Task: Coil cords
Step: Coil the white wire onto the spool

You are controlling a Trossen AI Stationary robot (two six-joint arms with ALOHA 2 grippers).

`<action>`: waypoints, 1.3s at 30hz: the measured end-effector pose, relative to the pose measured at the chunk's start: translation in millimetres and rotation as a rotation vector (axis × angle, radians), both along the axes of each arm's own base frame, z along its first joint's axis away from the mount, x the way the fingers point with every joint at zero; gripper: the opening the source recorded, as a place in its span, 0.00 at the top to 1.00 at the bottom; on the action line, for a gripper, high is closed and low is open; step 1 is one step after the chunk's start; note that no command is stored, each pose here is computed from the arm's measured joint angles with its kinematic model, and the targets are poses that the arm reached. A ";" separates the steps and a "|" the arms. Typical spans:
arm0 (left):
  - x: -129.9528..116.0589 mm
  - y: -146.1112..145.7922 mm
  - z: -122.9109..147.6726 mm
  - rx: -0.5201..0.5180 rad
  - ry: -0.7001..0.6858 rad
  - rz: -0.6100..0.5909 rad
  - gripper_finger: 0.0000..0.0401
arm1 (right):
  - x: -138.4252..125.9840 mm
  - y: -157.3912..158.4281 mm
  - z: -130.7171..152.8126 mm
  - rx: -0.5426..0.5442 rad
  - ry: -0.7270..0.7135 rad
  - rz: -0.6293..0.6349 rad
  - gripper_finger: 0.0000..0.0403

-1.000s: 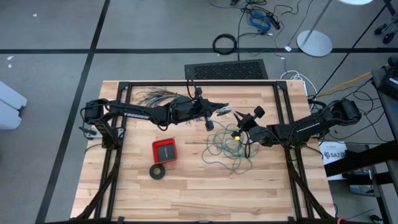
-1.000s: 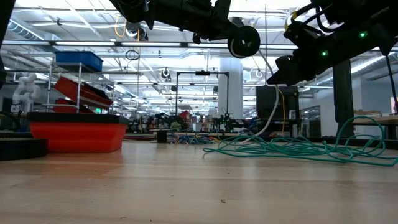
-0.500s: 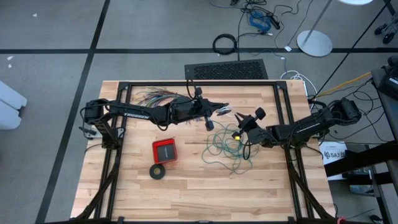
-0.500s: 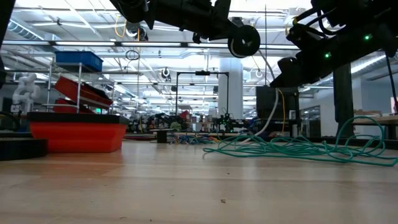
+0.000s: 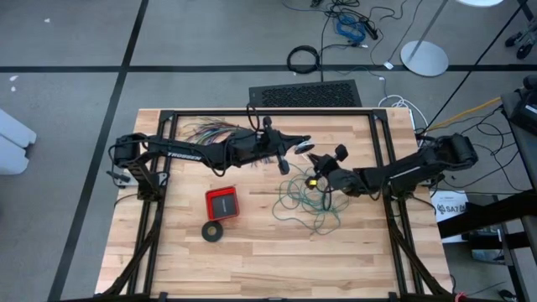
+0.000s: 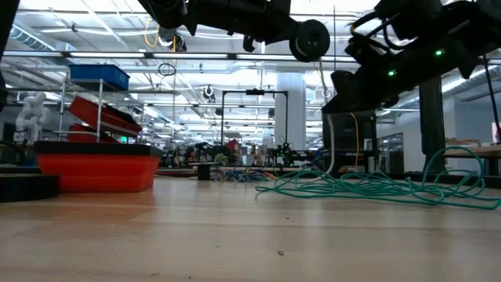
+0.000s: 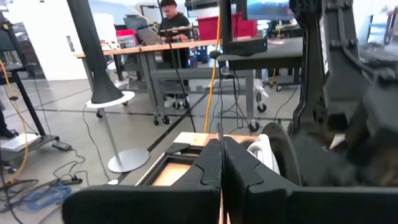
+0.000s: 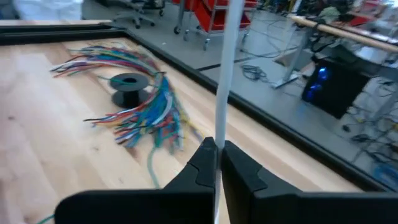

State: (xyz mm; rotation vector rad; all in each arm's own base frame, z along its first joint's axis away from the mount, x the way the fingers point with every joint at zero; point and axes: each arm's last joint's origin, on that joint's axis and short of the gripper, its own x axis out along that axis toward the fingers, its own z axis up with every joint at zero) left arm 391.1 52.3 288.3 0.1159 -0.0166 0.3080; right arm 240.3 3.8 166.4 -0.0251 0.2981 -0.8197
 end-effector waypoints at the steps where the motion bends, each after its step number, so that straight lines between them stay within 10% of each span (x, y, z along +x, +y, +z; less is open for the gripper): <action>1: 0.0 0.1 0.6 -0.006 -0.008 0.000 1.00 | 3.7 0.2 -1.8 0.000 0.011 0.002 1.00; 18: 4.2 3.9 -15.4 0.115 0.118 0.115 1.00 | 60.5 10.4 37.1 -0.041 0.097 0.165 1.00; 39: 4.6 0.9 -35.8 0.280 0.359 0.085 1.00 | 32.1 21.6 93.4 -0.036 0.005 0.233 1.00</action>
